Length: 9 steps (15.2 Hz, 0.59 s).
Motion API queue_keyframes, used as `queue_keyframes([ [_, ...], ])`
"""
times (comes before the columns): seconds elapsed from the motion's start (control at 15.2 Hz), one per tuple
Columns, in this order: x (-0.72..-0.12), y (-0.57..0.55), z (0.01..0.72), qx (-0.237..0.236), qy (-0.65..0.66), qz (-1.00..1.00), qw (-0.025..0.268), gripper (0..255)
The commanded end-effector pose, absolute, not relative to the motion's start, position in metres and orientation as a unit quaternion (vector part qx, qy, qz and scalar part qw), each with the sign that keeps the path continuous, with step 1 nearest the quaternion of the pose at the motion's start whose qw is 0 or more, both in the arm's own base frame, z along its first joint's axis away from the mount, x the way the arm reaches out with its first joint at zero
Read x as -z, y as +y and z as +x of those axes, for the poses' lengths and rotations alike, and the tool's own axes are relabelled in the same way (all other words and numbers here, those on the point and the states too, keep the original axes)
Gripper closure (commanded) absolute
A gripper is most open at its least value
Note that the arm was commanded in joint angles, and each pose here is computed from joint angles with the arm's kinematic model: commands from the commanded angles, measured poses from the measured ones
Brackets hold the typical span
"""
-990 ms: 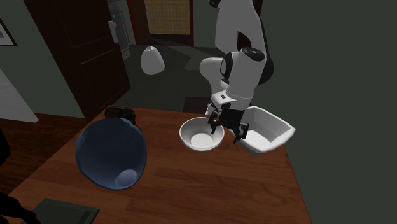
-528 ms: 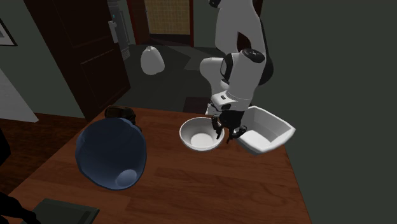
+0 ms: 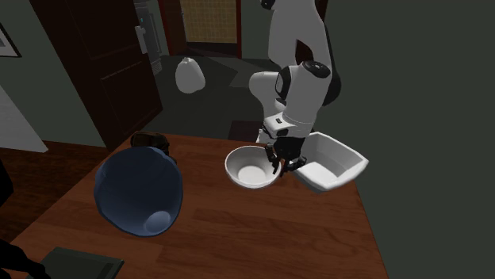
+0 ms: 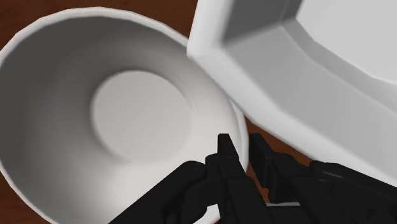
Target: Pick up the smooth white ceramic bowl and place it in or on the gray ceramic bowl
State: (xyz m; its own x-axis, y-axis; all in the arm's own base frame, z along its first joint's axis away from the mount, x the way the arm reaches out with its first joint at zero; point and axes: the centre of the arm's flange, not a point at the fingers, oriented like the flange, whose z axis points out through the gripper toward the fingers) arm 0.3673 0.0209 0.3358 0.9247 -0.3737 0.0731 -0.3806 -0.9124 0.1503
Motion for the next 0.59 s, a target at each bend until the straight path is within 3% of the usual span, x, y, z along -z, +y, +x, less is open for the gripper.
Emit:
queue_keyframes([
  [0.0,-0.335,0.019,0.367,-0.008,-0.193,0.977,0.085,255],
  [0.53,-0.377,0.019,0.367,-0.008,-0.193,0.977,0.085,255],
])
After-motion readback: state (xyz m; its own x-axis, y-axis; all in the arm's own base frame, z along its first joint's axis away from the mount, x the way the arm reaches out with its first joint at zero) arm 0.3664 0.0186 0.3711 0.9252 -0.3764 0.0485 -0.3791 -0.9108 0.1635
